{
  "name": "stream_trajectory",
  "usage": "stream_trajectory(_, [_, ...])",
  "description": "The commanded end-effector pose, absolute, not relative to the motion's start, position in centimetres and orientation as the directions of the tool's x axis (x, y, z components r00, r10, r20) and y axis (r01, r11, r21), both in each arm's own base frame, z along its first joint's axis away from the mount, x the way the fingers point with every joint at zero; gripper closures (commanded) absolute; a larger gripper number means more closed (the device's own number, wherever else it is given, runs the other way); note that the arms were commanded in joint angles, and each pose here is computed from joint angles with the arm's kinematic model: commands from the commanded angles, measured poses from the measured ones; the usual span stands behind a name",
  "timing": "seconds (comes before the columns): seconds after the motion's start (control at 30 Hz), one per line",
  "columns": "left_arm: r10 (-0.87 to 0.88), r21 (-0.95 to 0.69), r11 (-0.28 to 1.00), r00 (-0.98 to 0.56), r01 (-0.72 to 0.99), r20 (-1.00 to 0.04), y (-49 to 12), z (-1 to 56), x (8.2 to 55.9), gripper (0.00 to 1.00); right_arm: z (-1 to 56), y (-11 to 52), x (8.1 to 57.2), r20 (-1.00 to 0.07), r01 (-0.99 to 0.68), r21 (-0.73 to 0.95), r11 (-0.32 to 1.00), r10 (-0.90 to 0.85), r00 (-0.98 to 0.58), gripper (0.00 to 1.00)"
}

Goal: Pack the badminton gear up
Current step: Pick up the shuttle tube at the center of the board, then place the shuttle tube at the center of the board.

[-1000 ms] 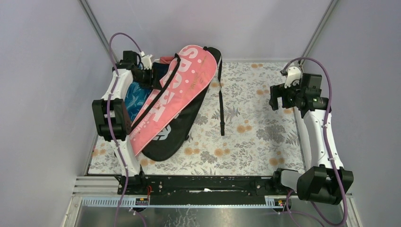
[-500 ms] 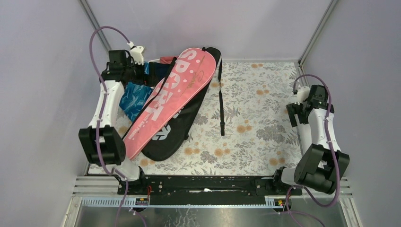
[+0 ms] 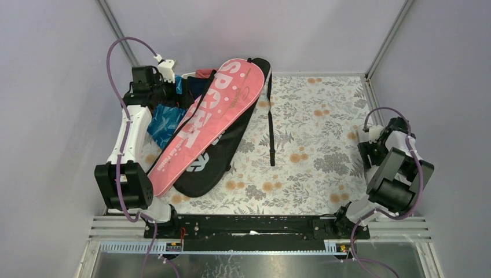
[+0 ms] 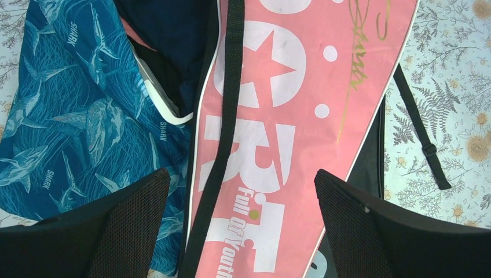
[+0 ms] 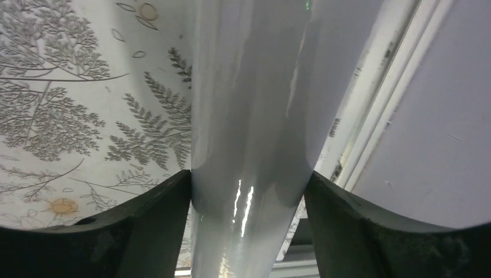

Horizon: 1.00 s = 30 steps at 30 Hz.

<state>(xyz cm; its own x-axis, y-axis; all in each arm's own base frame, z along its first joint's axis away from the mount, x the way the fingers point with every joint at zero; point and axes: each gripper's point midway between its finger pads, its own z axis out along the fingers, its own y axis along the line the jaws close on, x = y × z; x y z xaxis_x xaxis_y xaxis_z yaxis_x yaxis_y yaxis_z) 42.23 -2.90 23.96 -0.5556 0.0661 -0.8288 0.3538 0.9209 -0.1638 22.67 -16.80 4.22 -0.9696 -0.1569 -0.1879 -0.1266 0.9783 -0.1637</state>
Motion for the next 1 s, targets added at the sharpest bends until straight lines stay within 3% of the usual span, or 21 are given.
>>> stream_trajectory(0.0, [0.052, -0.133, 0.929, -0.476, 0.346, -0.878, -2.4, 26.6, 42.9, 0.01, 4.3, -14.6, 23.5, -0.242, -0.173, -0.043, 0.984, -0.178, -0.954, 0.33])
stream_trajectory(0.1, [0.057, -0.121, 0.930, -0.461, 0.346, -0.886, -2.4, 27.2, 42.6, 0.01, 6.3, -12.7, 25.0, -0.342, -0.190, 0.037, 0.981, -0.166, -0.925, 0.53])
stream_trajectory(0.23, [0.064, -0.101, 0.936, -0.445, 0.337, -0.893, -2.1, 27.6, 42.6, 0.01, 8.6, -9.2, 27.0, -0.430, -0.257, 0.102, 0.961, -0.190, -0.883, 0.63])
stream_trajectory(0.67, [0.068, -0.098, 0.934, -0.439, 0.345, -0.896, -2.3, 28.0, 41.9, 0.01, 9.1, 4.4, 34.7, -0.513, -0.521, 0.123, 0.845, -0.395, -0.762, 0.63])
stream_trajectory(0.97, [0.067, -0.096, 0.937, -0.443, 0.337, -0.894, -2.2, 27.3, 40.8, 0.01, 5.7, 10.2, 37.0, -0.455, -0.554, 0.147, 0.820, -0.441, -0.774, 0.54])
